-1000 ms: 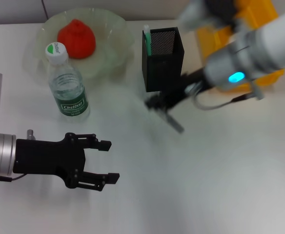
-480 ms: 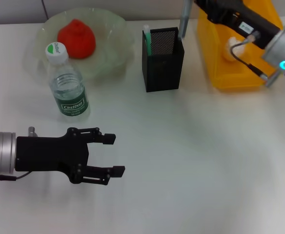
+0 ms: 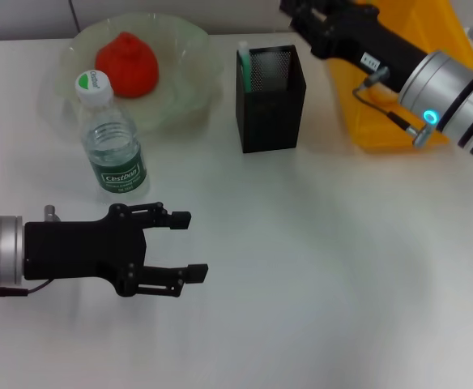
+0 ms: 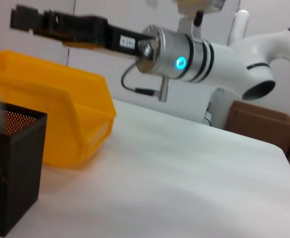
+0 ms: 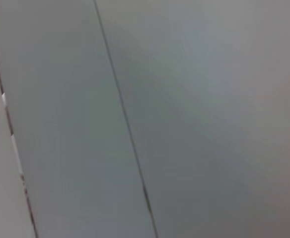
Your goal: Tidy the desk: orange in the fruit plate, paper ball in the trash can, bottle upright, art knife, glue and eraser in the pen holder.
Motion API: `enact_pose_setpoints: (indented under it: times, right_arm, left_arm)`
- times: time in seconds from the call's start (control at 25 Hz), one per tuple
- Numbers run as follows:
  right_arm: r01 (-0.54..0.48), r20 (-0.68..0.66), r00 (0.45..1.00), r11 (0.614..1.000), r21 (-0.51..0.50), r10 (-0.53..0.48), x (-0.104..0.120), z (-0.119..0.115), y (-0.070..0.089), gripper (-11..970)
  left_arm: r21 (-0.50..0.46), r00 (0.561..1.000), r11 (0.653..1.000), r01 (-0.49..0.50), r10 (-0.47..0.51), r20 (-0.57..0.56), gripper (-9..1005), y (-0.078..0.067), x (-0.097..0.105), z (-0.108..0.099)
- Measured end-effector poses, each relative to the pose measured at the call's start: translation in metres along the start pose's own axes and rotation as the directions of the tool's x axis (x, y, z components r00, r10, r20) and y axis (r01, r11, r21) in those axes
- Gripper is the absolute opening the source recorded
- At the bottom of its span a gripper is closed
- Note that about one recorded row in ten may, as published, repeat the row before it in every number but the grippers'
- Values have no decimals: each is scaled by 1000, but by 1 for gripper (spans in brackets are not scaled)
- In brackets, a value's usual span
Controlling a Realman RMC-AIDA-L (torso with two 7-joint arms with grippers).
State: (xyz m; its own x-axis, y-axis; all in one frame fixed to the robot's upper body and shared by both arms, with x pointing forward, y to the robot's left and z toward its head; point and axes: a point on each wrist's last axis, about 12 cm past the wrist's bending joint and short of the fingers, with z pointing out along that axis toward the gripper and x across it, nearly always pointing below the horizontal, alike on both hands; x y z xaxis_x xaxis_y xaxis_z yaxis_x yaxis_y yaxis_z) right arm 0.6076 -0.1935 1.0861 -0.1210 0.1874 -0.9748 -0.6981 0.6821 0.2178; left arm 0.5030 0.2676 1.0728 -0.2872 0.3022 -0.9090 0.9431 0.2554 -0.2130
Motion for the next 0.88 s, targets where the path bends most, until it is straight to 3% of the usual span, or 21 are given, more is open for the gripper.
enact_pose_setpoints:
  times: [0.24, 0.28, 0.36, 0.4, 0.48, 0.52, 0.6, 0.64, 0.72, 0.88]
  right_arm:
    - [-47, 31, 998, 998, -43, 48, -1, -28, -3, 432]
    - [-44, 35, 998, 993, -112, 48, -5, -47, -1, 477]
    - [-33, 20, 999, 985, -167, 37, -8, -60, 1, 568]
    - [-49, -55, 998, 958, -284, 35, -12, -85, 6, 613]
    - [-99, -150, 988, 916, -388, 43, -14, -112, 11, 665]
    - [-99, -150, 988, 916, -388, 43, -14, -112, 11, 691]
    - [-152, -198, 979, 849, -506, 58, -18, -153, 21, 744]
    - [-152, -198, 979, 849, -506, 58, -18, -153, 21, 770]
    - [-121, -196, 981, 806, -579, 7, -15, -173, 30, 822]
    - [-133, -249, 968, 784, -607, -28, -8, -176, 33, 828]
  left_arm:
    - [-1, 997, 1000, 0, 0, 72, 846, 0, -8, -17]
    - [4, 997, 1000, -1, 0, 82, 846, 0, -9, -20]
    - [6, 995, 1000, -2, 1, 99, 845, 1, -12, -29]
    - [3, 994, 1000, 3, -3, 110, 845, 1, -14, -36]
    - [0, 992, 1000, 23, -23, 121, 845, 3, -18, -44]
    - [0, 992, 1000, 23, -23, 121, 845, 3, -18, -44]
    - [8, 992, 999, 40, -40, 121, 845, 4, -24, -52]
    - [8, 992, 999, 40, -40, 121, 845, 4, -24, -52]
    - [17, 992, 999, 46, -47, 114, 845, 5, -28, -56]
    - [53, 993, 998, 36, -42, 112, 845, 1, -29, -57]
